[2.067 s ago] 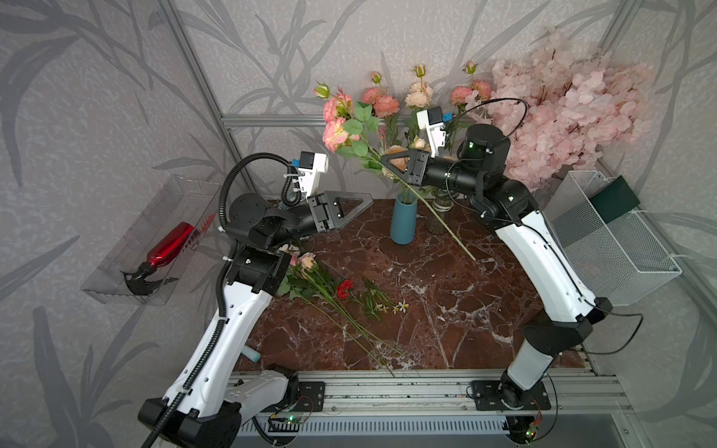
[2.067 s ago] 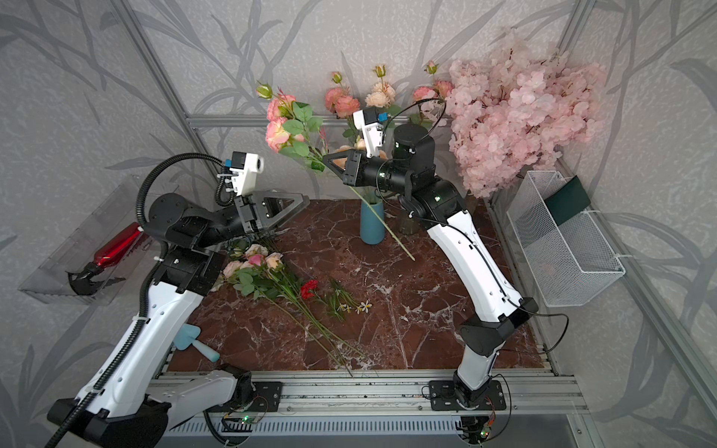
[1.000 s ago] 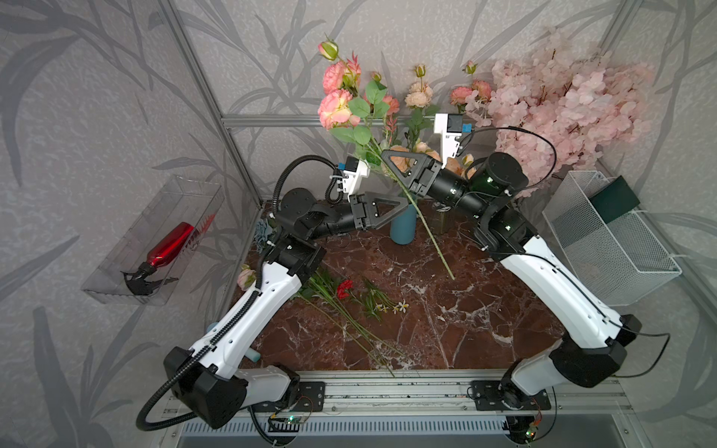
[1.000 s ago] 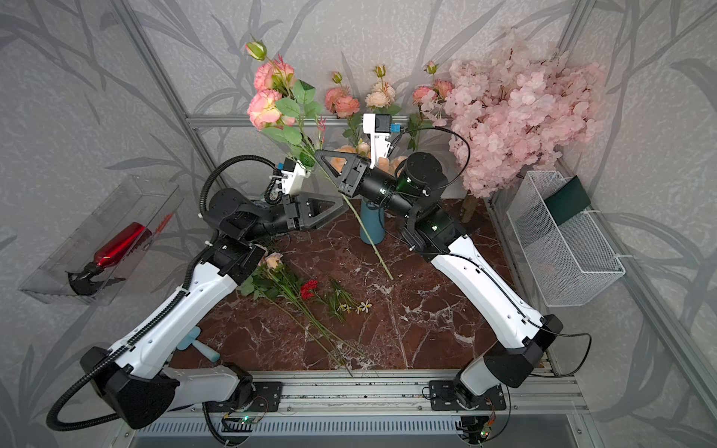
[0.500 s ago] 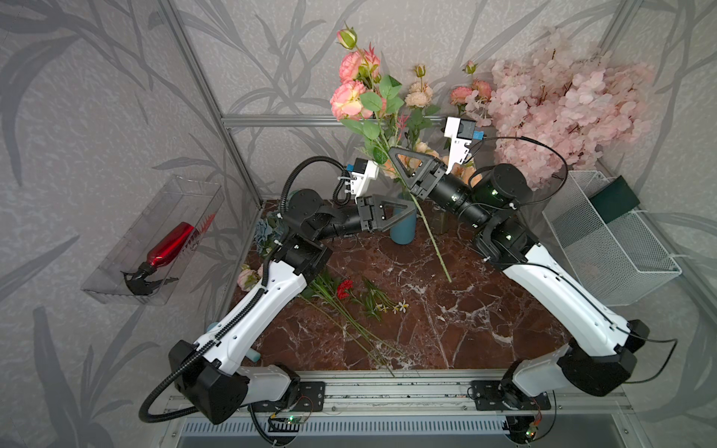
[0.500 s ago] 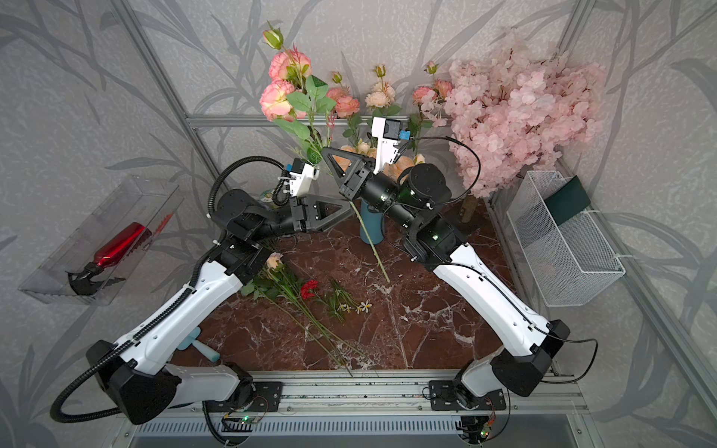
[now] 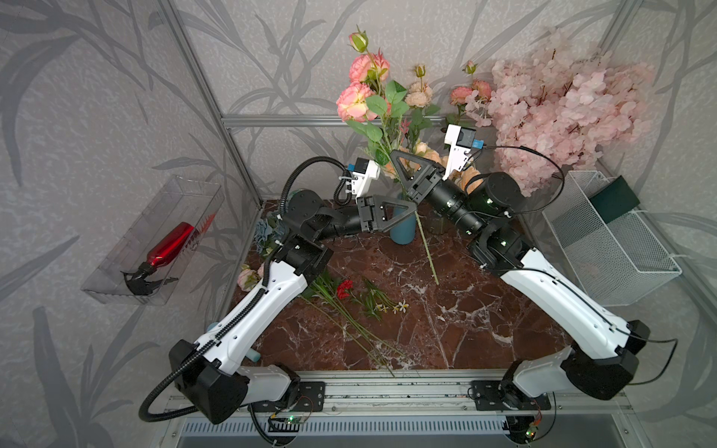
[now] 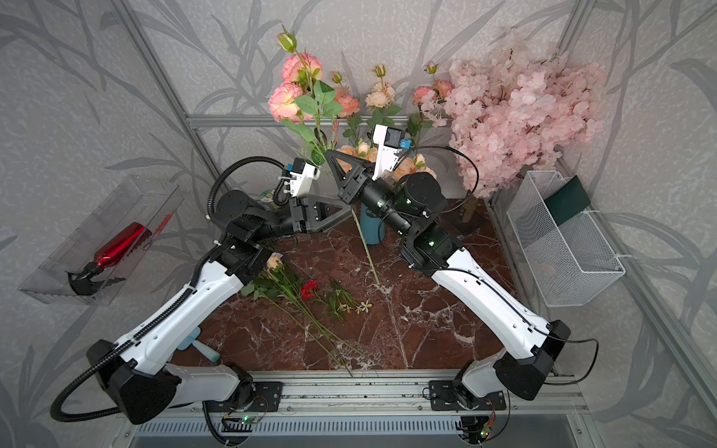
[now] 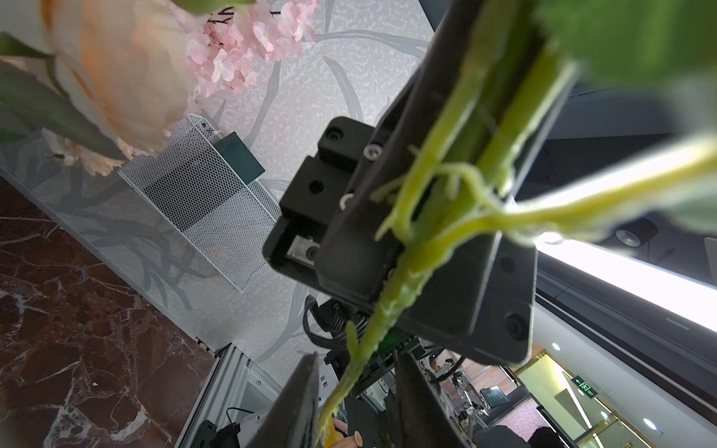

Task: Place the pink flowers into the vase
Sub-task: Pick up the flower at the center of the board.

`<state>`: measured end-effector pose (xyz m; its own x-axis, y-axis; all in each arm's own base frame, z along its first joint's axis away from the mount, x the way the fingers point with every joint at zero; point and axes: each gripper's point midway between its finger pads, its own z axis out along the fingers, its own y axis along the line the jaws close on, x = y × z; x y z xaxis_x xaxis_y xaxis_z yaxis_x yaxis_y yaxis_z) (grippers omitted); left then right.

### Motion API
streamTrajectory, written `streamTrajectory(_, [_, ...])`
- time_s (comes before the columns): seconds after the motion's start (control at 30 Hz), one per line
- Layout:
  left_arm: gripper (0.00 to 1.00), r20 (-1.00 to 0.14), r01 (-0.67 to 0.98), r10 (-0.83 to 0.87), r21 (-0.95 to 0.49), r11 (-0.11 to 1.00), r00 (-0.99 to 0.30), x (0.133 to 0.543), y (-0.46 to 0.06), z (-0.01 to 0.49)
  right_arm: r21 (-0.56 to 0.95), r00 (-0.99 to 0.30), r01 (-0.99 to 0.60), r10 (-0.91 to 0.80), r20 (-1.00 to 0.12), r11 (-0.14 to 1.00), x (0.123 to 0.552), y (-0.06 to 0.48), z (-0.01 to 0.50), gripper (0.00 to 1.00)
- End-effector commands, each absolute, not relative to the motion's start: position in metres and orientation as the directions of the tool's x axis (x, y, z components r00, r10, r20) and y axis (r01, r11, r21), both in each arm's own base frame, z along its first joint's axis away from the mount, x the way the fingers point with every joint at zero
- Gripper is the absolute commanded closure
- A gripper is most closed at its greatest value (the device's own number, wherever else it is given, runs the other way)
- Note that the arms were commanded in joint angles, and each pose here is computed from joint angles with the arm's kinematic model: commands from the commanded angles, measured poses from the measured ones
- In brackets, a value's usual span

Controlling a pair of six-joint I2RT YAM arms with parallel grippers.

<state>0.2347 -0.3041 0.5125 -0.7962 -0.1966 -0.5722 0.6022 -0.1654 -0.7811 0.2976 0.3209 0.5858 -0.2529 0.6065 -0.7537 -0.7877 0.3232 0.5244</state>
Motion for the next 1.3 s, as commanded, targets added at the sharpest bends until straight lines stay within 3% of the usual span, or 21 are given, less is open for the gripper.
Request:
streamTrajectory(0.0, [0.73,-0.596,0.624,-0.186,-0.752,-0.213,-0.781,0.226,-0.304,0.528,0.505,-0.199,-0.816,0.684,-0.702,0.281,0.281,0.302,0.615,1.0])
streamTrajectory(0.23, [1.0,-0.609,0.634,-0.18,-0.754,-0.171,-0.773,0.227,-0.304,0.522,0.493,-0.179,-0.818,0.684,-0.707,0.295,0.274,0.294,0.621,1.0])
streamTrajectory(0.63, [1.0,-0.67,0.675,-0.147,-0.738,0.023,-0.728,0.22,-0.281,0.501,0.487,-0.259,-0.775,0.501,-0.826,0.403,0.267,0.268,0.606,0.99])
streamTrajectory(0.83, [1.0,-0.69,0.689,-0.089,-0.723,0.043,-0.718,0.211,-0.28,0.492,0.489,-0.294,-0.764,0.447,-0.844,0.421,0.266,0.264,0.6,0.85])
streamTrajectory(1.27, [1.0,-0.755,0.752,-0.038,-0.655,0.075,-0.654,0.191,-0.269,0.501,0.551,-0.426,-0.728,0.361,-0.829,0.408,0.274,0.281,0.575,0.7])
